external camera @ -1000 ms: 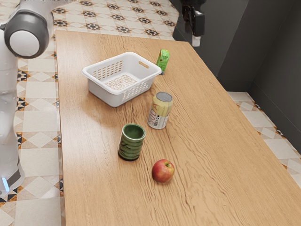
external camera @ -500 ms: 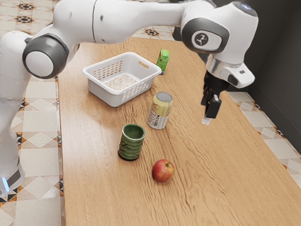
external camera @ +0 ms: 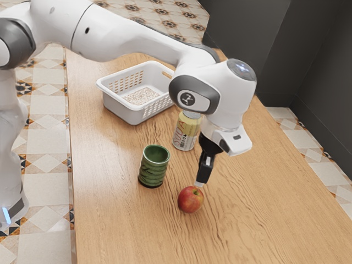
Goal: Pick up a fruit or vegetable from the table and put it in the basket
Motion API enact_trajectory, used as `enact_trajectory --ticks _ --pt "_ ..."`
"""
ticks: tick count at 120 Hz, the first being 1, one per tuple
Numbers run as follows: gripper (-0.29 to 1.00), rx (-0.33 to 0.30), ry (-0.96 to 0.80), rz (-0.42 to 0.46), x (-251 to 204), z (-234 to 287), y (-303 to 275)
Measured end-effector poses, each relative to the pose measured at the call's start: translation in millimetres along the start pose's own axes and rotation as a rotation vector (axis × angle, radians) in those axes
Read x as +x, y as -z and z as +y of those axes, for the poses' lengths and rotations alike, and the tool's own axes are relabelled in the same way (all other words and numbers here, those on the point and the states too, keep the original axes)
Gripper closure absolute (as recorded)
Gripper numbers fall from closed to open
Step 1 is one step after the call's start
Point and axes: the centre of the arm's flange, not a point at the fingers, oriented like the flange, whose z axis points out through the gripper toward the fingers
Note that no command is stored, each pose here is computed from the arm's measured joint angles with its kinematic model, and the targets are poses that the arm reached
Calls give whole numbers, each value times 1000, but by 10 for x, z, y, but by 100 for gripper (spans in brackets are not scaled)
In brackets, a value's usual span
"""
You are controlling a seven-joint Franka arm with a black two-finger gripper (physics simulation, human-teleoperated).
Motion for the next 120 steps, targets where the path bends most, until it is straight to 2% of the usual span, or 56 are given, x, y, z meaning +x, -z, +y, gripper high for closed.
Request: enact_trajectory --ticks 21,40,77,120 --pt "0 -7 -26 68 -21 213 -137" --pt "0 -5 -44 86 -163 345 -223" --pt "0 1 111 95 -206 -490 -285" --pt "0 -1 66 105 -195 -219 -228"
